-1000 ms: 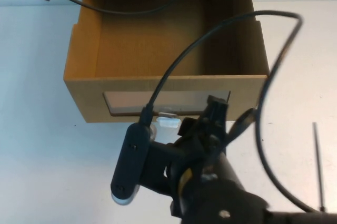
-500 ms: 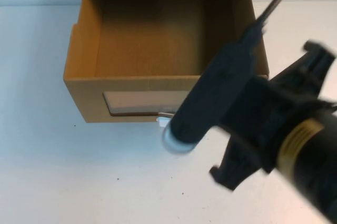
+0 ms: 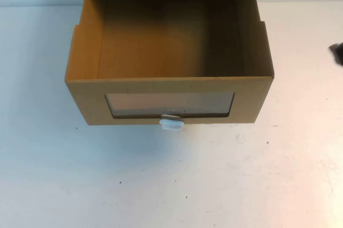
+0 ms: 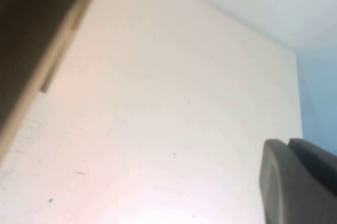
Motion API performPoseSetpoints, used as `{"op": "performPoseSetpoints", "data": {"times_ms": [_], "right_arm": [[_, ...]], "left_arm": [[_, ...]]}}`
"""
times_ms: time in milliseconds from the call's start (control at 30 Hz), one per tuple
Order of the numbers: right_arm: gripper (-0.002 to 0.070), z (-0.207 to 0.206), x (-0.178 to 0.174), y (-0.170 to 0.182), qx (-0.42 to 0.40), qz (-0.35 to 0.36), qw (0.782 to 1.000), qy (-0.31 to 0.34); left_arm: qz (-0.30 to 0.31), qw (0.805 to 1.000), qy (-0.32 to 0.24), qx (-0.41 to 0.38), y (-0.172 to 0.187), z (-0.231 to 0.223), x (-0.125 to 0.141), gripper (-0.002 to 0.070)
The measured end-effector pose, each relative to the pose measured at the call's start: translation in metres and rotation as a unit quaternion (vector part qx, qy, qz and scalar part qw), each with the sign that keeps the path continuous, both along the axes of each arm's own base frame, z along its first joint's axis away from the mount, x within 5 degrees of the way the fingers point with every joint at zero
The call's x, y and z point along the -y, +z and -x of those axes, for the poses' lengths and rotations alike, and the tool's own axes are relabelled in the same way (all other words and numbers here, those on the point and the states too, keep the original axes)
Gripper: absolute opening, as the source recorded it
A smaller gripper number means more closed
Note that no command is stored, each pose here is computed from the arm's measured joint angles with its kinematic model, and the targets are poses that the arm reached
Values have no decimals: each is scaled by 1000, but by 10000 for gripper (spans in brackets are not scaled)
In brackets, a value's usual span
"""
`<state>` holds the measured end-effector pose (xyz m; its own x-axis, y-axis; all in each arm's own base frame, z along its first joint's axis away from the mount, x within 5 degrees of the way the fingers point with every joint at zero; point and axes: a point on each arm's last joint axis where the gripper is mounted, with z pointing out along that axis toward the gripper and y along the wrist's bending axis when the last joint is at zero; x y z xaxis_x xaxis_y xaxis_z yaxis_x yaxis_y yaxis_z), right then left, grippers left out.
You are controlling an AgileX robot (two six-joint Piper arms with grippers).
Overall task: Open the shoe box
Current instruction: 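Pull the top drawer of the cardboard box fully open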
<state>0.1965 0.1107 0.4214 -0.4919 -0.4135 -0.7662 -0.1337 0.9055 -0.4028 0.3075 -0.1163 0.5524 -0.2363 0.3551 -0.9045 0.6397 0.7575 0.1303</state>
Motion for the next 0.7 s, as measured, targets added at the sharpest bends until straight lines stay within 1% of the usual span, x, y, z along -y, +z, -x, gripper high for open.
{"op": "performPoseSetpoints", "data": {"times_ms": [200,333,433,567,700], "right_arm": [[-13,-26,47,-3,-20,-61,997,-47],[-13,-31,67,-3,-26,-104,993,-51],[-13,-33,74,-6,-28,-129,991,-36],[-13,-33,75,-11,-39,-156,987,-18],[-13,-33,72,-17,-44,-167,985,-4]], "left_arm": [[11,998,29,45,31,44,-17,-5],[12,995,67,76,49,72,-32,-5],[10,992,88,89,56,90,-41,-5],[-7,991,109,80,52,106,-50,-5],[-26,992,118,43,29,117,-55,-5]]}}
